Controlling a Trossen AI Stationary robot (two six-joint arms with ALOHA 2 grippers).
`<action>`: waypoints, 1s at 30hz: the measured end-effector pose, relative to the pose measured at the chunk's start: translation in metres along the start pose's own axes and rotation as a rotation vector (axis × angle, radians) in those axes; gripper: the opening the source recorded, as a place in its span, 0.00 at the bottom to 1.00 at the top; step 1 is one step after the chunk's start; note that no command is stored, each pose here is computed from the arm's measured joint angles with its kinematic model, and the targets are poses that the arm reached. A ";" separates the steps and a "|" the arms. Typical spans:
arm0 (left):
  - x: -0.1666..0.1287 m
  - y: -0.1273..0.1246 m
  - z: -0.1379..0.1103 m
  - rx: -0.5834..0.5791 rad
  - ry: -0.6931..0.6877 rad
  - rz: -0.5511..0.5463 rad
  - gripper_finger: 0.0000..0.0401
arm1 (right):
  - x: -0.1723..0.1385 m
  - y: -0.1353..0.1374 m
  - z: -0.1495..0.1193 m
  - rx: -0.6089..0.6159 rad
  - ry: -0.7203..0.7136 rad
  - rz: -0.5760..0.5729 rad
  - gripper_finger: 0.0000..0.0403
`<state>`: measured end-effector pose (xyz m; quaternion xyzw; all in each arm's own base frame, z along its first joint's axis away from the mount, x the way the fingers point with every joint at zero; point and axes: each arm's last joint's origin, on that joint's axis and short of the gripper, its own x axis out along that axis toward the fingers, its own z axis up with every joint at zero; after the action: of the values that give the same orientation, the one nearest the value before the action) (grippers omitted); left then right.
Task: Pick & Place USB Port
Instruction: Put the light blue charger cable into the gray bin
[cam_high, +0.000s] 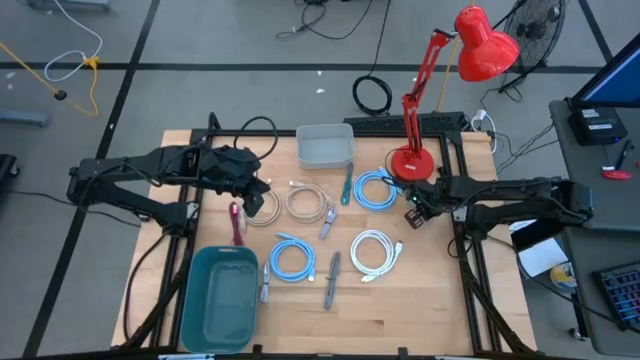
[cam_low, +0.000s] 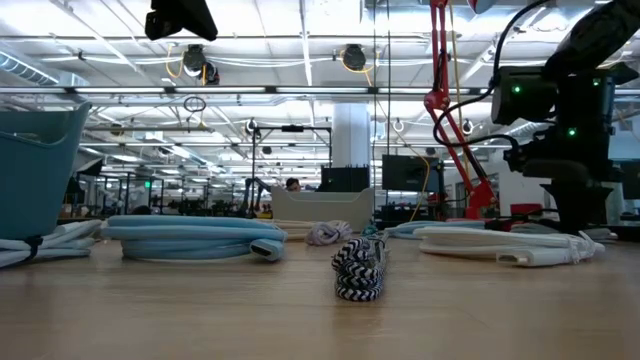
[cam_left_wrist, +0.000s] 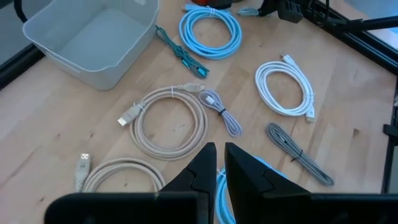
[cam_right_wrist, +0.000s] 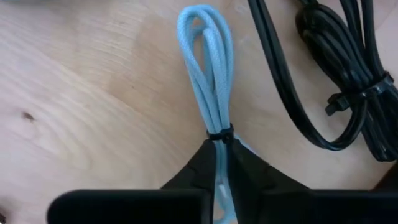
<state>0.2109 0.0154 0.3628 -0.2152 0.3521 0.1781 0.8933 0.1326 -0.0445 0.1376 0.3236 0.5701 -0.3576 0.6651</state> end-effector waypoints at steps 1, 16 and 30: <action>0.000 0.000 0.000 0.000 -0.002 0.003 0.09 | -0.001 0.001 0.001 0.005 0.002 0.012 0.06; 0.000 0.001 0.000 -0.003 -0.013 0.027 0.09 | -0.073 0.058 0.046 -0.030 -0.267 0.461 0.02; 0.000 0.003 0.001 -0.010 -0.042 0.084 0.09 | -0.137 0.109 0.049 -0.043 -0.524 0.906 0.02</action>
<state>0.2102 0.0181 0.3629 -0.2011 0.3408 0.2217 0.8912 0.2380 -0.0124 0.2822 0.4236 0.1945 -0.0915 0.8800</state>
